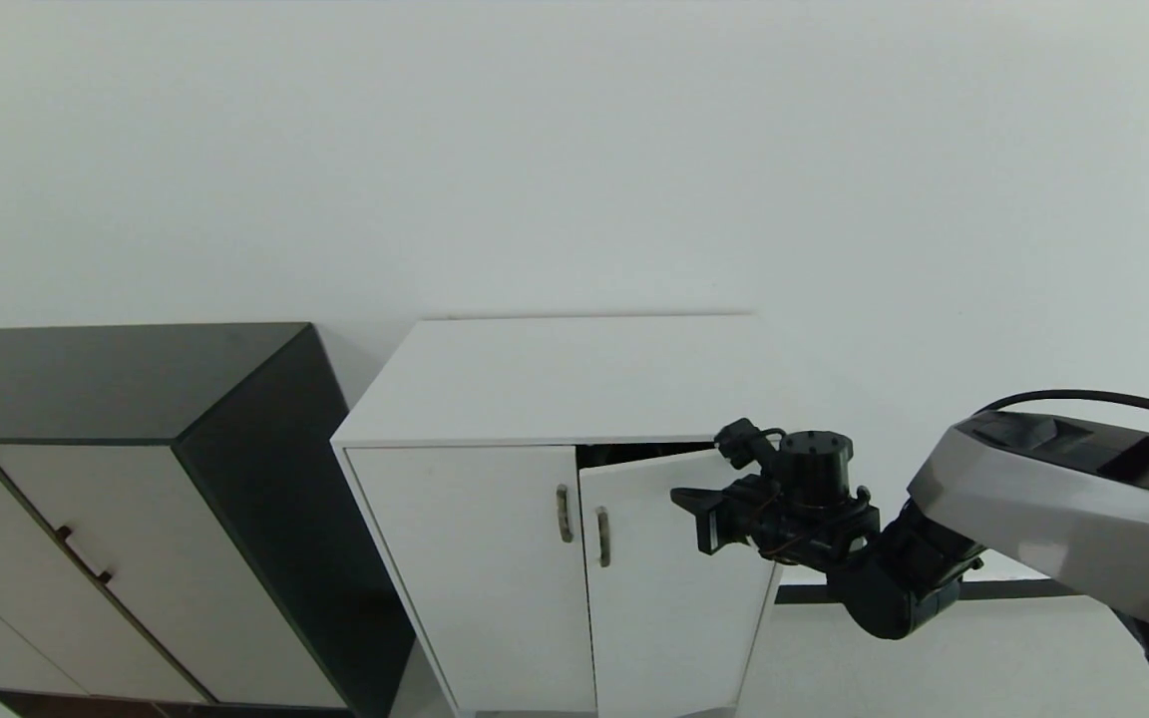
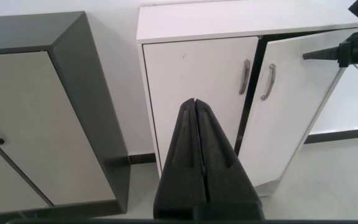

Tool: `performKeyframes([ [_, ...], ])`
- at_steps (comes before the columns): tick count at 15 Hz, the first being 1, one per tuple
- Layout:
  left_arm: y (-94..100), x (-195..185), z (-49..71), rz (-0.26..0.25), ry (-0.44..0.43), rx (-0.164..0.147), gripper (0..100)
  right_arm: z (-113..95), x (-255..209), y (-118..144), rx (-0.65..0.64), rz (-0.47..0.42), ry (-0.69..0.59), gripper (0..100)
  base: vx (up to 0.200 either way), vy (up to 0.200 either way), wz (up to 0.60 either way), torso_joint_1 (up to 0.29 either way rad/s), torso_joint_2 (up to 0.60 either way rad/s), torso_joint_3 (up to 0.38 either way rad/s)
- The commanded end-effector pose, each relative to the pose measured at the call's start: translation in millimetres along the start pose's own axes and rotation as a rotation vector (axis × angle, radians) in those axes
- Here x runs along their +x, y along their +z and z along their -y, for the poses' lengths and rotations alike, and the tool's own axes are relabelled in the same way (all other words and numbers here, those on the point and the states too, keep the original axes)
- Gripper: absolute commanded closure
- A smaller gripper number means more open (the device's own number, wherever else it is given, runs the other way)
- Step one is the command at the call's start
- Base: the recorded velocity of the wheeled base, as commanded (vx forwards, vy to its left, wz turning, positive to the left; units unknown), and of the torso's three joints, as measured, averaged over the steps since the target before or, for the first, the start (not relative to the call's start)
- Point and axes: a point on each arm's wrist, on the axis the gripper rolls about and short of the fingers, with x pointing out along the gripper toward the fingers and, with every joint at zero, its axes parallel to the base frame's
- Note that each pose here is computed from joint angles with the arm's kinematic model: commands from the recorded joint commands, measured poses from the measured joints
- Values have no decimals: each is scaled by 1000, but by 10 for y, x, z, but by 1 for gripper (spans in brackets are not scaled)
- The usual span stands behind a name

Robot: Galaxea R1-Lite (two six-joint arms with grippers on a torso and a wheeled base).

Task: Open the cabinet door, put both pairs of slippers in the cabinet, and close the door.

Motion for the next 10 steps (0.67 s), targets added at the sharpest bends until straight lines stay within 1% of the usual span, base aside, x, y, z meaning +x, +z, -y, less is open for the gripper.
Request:
performKeyframes([
  [1, 0, 0, 0, 0, 1, 0, 100, 24, 29, -38, 3, -5, -2, 100, 0, 0, 0, 0, 0, 0],
  [5, 0, 0, 0, 0, 1, -2, 100, 46, 89, -76, 1, -5, -5, 100, 0, 0, 0, 0, 0, 0],
  [10, 0, 0, 0, 0, 1, -2, 100, 56, 113, -41, -3, 12, -27, 100, 0, 0, 0, 0, 0, 0],
])
